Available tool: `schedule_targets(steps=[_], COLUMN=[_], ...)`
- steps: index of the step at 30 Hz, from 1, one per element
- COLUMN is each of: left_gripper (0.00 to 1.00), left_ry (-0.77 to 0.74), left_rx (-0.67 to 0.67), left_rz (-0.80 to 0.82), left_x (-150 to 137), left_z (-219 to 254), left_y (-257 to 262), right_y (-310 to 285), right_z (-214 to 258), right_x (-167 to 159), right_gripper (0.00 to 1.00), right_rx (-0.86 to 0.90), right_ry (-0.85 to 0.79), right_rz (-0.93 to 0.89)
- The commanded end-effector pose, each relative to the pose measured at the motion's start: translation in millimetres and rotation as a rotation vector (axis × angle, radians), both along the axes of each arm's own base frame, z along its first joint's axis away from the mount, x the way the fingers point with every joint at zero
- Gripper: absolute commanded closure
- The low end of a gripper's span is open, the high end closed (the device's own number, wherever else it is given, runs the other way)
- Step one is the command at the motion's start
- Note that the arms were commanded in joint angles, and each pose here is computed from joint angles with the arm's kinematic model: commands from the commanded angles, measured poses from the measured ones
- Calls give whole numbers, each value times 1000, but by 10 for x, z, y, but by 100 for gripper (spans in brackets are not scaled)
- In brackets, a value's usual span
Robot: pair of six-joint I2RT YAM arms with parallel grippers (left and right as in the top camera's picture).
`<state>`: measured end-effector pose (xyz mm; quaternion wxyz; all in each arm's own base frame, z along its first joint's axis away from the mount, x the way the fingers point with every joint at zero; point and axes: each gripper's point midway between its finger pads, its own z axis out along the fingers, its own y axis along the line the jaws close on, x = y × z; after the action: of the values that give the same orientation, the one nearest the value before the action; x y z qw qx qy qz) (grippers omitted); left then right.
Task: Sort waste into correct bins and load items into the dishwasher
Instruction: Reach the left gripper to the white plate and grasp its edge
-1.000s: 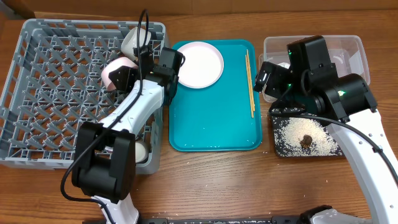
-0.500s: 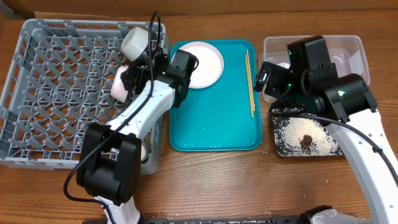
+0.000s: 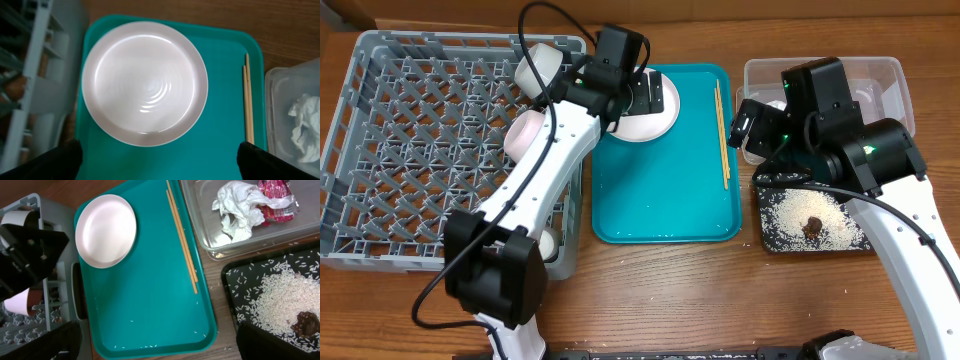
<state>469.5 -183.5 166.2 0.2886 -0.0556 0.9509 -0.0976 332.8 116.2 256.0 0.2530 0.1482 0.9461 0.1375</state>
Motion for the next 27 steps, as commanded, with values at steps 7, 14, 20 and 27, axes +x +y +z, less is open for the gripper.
schedule_targets(steps=[7,14,20,27], left_gripper=[6,30,75,96], left_ry=[248,332,370,400], left_rx=[-146,-172,-133,-57], left_rz=[416,562,568,472], left_x=[6,-50,-115,-201], left_z=[-1059,-1501,-1711,-1811], left_y=[-59,-65,-33,-2], right_y=[-25,-25,-25,-25], right_z=[-5,-5,-5,-4], right_x=[12,12,12,13], right_gripper=[0,0,0,0], right_rx=[-8,-8,-8,-8], right_ry=[-5,-5,-5,-5], right_rz=[-8,-8,-8,-8])
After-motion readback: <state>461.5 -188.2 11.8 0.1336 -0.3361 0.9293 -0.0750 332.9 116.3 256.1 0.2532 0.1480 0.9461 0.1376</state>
